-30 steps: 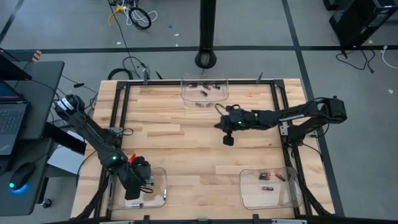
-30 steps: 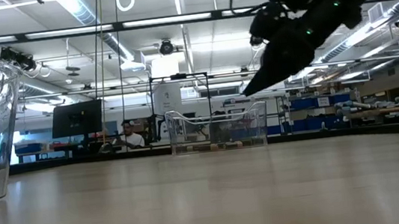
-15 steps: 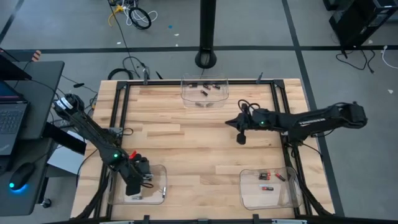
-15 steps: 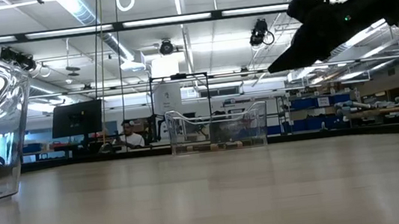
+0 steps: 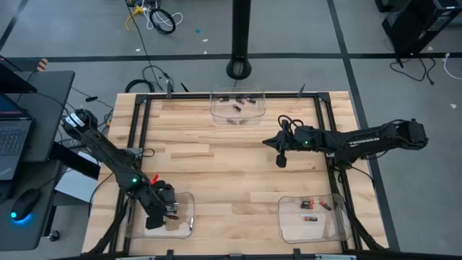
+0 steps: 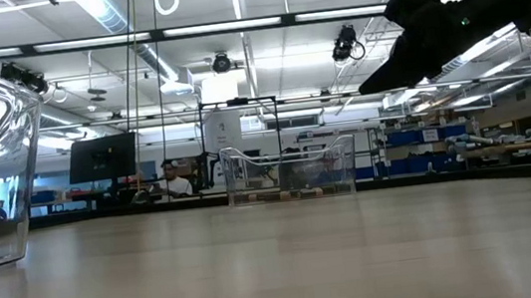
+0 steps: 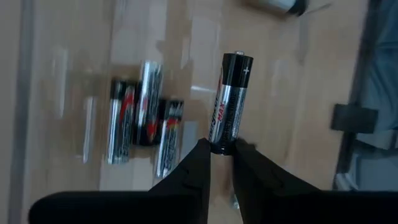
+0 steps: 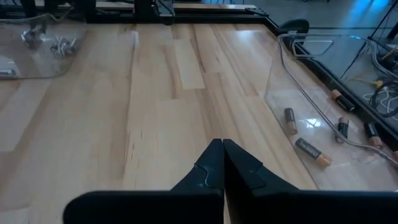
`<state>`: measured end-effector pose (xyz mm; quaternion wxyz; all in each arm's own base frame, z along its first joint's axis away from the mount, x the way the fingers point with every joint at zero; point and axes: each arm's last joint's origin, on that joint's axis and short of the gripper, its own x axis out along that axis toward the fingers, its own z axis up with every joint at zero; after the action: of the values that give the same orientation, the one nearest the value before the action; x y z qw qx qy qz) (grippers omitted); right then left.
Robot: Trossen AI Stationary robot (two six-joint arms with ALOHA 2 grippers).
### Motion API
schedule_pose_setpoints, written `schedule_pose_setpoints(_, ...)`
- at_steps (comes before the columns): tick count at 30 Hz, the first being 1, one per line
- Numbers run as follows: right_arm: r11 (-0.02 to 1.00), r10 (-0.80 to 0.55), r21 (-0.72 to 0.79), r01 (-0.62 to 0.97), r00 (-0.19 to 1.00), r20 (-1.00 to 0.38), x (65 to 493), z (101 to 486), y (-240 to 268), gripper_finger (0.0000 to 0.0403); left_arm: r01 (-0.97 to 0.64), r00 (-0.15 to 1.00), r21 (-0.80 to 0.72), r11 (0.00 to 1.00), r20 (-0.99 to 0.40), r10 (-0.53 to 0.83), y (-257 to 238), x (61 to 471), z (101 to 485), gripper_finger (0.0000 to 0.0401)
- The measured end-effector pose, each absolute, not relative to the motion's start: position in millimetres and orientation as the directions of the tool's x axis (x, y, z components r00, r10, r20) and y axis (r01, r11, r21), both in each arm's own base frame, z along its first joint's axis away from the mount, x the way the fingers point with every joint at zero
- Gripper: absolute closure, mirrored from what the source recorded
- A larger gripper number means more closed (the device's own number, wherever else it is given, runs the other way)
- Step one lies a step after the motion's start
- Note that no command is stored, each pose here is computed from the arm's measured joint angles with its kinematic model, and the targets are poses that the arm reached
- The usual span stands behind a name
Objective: Sort batteries
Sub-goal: Put the silver battery into the bottom left transparent bin, then return to Home Position
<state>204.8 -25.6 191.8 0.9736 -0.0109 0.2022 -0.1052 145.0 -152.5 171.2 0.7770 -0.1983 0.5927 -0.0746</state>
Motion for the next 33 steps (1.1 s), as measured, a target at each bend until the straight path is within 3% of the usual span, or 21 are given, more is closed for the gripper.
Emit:
schedule_pose_setpoints(11, 0.978, -0.209, -0.064, 0.201, 0.894, -0.395, 205, 191, -26, 0.0396, -0.095, 0.331, -0.362, 0.927, -0.89, -0.314, -156, 151, 189, 0.0333)
schedule_pose_setpoints(16, 0.978, -0.209, -0.064, 0.201, 0.894, -0.396, 205, 191, -26, 0.0396, -0.132, 0.287, -0.313, 0.94, -0.92, -0.266, -152, 147, 187, 0.0307)
schedule_pose_setpoints(25, 0.978, -0.209, -0.064, 0.201, 0.894, -0.396, 205, 191, -26, 0.0396, -0.093, 0.299, -0.348, 0.933, -0.903, -0.307, -155, 149, 189, 0.0262)
schedule_pose_setpoints(29, 0.978, -0.209, -0.067, 0.199, 0.894, -0.396, 205, 191, -26, 0.0395, -0.022, 0.374, -0.343, 0.939, -0.874, -0.31, -160, 158, 208, 0.0287)
schedule_pose_setpoints(33, 0.978, -0.208, -0.085, 0.189, 0.895, -0.394, 204, 192, -25, 0.0395, 0.032, 0.501, -0.282, 0.959, -0.826, -0.259, -154, 168, 228, 0.0354)
